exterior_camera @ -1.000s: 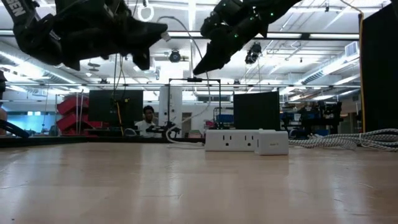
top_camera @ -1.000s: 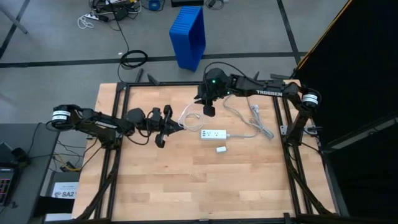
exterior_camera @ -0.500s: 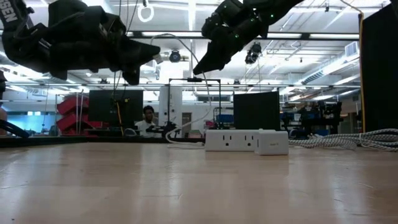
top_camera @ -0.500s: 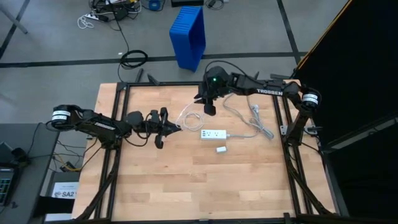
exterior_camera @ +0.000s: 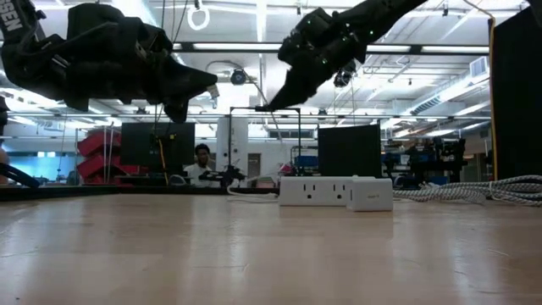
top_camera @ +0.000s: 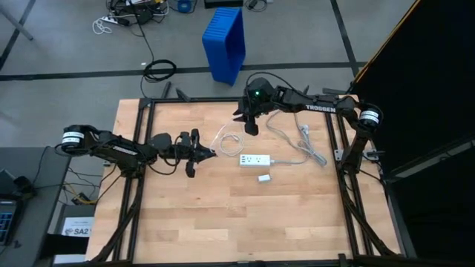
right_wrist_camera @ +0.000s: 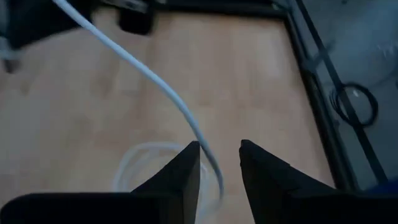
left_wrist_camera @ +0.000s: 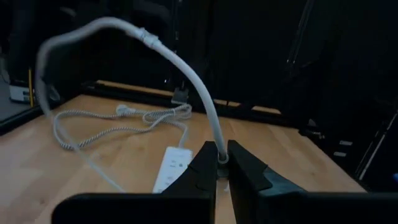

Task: Insert USB
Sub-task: Insert the white charger cable into the white charger adapter

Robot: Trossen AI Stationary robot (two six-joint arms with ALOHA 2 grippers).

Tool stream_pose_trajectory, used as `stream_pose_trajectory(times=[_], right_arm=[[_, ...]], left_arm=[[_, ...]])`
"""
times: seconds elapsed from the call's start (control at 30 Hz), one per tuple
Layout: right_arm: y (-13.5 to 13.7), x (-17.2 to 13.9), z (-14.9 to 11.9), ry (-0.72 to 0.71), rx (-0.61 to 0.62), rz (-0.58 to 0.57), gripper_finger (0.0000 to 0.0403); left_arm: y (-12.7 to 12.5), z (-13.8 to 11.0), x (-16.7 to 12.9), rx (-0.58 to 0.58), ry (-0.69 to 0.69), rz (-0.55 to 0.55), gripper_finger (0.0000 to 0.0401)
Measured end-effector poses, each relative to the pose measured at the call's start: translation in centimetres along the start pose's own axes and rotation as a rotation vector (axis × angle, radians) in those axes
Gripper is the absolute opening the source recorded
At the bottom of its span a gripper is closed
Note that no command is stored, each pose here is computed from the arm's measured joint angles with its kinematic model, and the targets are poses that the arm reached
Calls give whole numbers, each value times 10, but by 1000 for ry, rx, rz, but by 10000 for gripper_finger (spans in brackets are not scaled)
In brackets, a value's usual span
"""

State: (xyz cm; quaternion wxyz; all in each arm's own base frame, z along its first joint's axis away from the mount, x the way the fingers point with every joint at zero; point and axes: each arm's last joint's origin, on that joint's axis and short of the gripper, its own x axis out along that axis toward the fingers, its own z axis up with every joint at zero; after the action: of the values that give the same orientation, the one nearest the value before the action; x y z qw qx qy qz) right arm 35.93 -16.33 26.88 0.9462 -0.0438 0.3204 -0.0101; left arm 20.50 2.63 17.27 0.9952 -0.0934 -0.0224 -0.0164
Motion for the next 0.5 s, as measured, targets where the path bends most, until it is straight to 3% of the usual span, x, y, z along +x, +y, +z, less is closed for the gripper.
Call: stream_pose_trajectory(times=[0.33, 0.5], right_arm=[[-7, -20, -9, 85, 107, 31, 157], [18, -12, -17, 165, 119, 135, 171]], left_arm=[[1, -6, 0, -12, 60, 8, 1], [2, -7, 0, -12, 65, 33, 1]])
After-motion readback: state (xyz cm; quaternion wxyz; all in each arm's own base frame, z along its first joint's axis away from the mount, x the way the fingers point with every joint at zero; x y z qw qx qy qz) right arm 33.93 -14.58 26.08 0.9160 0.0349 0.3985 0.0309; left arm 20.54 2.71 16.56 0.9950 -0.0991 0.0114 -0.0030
